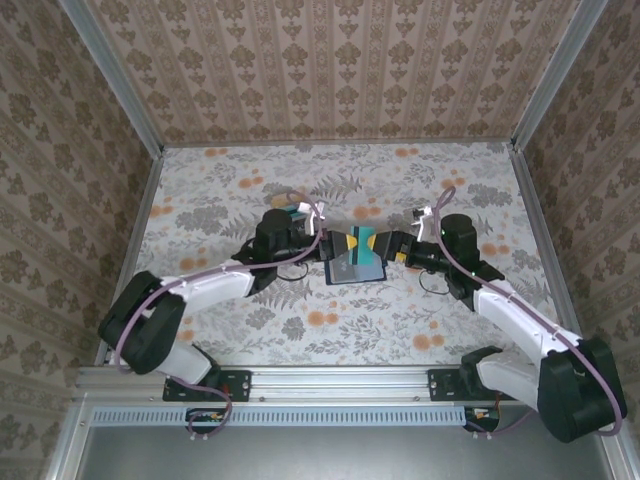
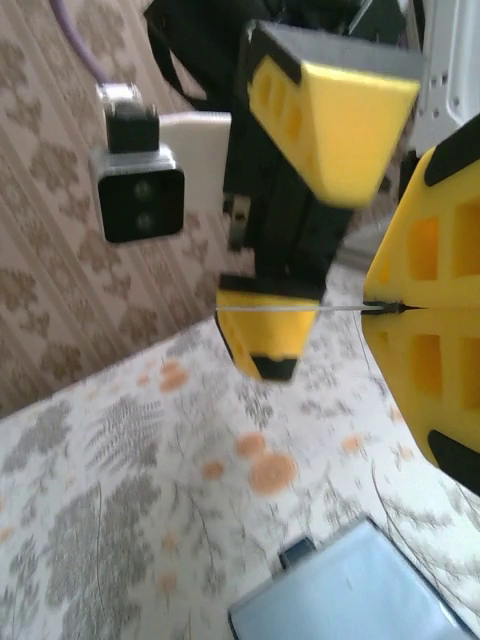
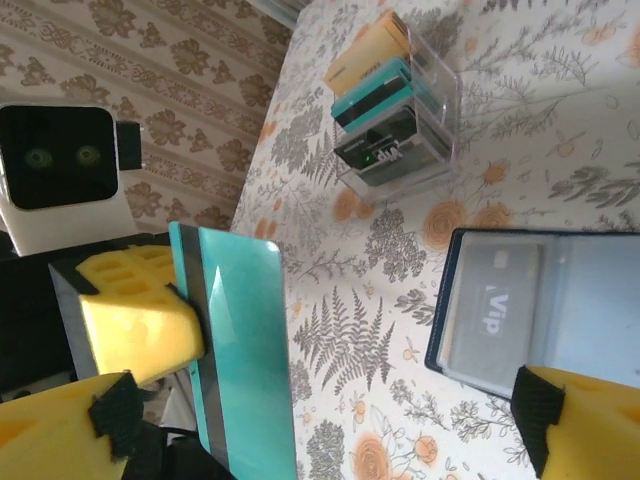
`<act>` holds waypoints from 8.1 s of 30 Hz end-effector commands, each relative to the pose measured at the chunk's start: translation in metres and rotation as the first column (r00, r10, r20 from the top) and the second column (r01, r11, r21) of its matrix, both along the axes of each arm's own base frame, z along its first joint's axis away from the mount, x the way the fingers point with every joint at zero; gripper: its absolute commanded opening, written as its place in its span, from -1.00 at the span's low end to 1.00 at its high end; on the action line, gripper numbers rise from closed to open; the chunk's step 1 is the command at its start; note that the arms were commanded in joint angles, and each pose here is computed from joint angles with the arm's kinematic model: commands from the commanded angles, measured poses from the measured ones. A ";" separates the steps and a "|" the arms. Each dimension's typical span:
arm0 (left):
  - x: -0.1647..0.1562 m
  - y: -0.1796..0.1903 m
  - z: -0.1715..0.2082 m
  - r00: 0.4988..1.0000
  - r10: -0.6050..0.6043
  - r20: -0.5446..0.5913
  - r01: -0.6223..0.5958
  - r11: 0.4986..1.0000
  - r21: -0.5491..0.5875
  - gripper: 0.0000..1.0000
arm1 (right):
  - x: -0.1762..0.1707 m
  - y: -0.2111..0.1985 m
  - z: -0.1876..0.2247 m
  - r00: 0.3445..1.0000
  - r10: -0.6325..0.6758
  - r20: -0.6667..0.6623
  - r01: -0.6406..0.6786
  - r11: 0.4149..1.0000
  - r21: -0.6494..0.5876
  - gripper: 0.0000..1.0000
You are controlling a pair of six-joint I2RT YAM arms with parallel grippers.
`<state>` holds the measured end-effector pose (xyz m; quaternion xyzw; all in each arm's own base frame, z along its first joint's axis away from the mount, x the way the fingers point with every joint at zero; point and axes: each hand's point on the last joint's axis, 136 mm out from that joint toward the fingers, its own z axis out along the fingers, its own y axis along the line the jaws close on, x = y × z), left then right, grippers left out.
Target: Take the credit cards out of the card holder
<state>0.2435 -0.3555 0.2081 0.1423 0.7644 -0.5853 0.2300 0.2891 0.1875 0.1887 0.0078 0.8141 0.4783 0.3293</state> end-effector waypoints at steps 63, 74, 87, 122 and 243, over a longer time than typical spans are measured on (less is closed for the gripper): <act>0.186 0.131 -0.106 0.639 -0.705 0.307 -0.353 0.086 0.932 -0.69 | -0.014 -0.013 -0.014 0.988 -0.098 0.122 0.117 0.981 -0.155 1.00; 0.204 0.146 -0.106 0.681 -0.658 0.322 -0.381 0.057 0.923 -0.48 | -0.014 -0.013 -0.014 0.988 -0.095 0.123 0.113 0.981 -0.156 1.00; 0.187 0.150 -0.017 0.756 -0.311 0.576 -0.504 0.287 0.815 0.18 | -0.011 -0.016 -0.024 0.989 -0.106 0.100 0.124 0.973 -0.196 0.94; 0.030 0.030 -0.135 0.934 0.347 -0.087 -0.254 0.813 0.524 -0.13 | 0.015 -0.021 -0.172 0.932 -0.219 -0.289 0.014 0.817 -0.576 -0.53; 0.022 0.040 -0.198 0.945 0.265 -0.192 -0.094 0.781 0.617 -1.00 | 0.036 0.043 -0.172 0.923 -0.056 -0.381 -0.090 0.931 -0.355 -0.59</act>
